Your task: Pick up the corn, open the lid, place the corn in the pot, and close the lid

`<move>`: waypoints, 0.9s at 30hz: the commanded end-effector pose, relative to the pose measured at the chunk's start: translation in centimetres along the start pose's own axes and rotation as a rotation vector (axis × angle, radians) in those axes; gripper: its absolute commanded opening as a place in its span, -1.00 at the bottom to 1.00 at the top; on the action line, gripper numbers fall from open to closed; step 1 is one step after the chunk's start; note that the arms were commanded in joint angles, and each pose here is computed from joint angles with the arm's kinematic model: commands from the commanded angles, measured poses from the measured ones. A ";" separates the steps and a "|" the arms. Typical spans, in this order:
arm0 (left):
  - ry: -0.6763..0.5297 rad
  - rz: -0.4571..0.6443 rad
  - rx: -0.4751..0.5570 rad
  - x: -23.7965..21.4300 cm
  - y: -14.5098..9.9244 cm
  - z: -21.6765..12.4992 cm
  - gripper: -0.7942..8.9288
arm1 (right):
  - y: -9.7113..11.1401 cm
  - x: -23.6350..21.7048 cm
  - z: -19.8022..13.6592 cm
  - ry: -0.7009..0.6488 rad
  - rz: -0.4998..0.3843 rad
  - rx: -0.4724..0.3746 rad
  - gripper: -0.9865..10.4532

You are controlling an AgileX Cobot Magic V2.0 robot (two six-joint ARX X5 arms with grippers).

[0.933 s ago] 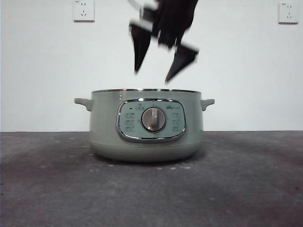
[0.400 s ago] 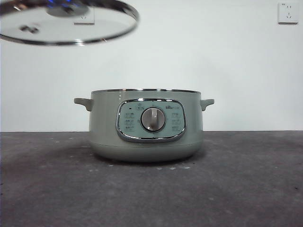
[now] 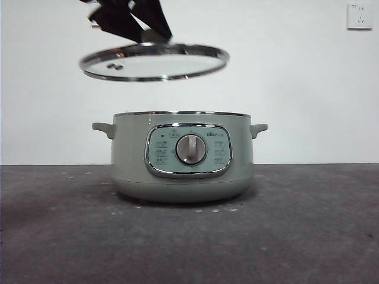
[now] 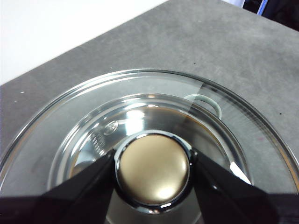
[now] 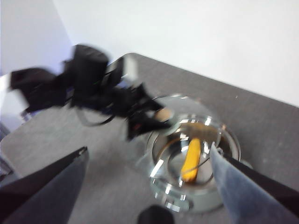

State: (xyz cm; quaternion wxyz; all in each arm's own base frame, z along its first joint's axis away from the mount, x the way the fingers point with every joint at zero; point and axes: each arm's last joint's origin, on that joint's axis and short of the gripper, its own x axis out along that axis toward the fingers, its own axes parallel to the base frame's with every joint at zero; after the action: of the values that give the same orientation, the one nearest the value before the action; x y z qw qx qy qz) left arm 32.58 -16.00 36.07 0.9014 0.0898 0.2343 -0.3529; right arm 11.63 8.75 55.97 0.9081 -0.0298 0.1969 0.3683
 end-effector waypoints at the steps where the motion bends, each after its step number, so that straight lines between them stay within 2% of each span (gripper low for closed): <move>1: -0.053 0.000 0.038 1.0 -0.2 1.2 -0.85 | 0.2 -1.4 -2.2 0.056 0.002 0.028 -0.06; 5: -0.058 -0.012 0.047 3.2 -0.5 0.9 -0.85 | 0.3 -3.0 -5.3 0.098 -0.020 0.054 -0.06; 10: -0.007 0.002 0.043 5.6 -0.5 -0.2 -0.85 | 0.2 -4.4 -9.0 0.133 -0.113 0.088 -0.06; 13: 0.017 0.012 0.038 6.7 -0.4 -0.9 -0.85 | 0.2 -5.4 -10.8 0.133 -0.132 0.100 -0.06; 19: 0.021 0.013 0.037 7.9 -0.2 -1.4 -0.85 | 0.4 -7.0 -13.1 0.111 -0.139 0.143 -0.06; 27: 0.023 0.010 0.030 8.0 -0.3 -1.4 -0.85 | 0.5 -7.6 -14.0 0.098 -0.140 0.159 -0.06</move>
State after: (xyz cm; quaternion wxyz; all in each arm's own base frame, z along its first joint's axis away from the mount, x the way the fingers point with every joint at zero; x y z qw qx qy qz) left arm 36.84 -20.26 30.13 0.8936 0.1146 0.2609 -0.3468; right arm 1.65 1.28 46.44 0.9239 0.0106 0.2504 0.2893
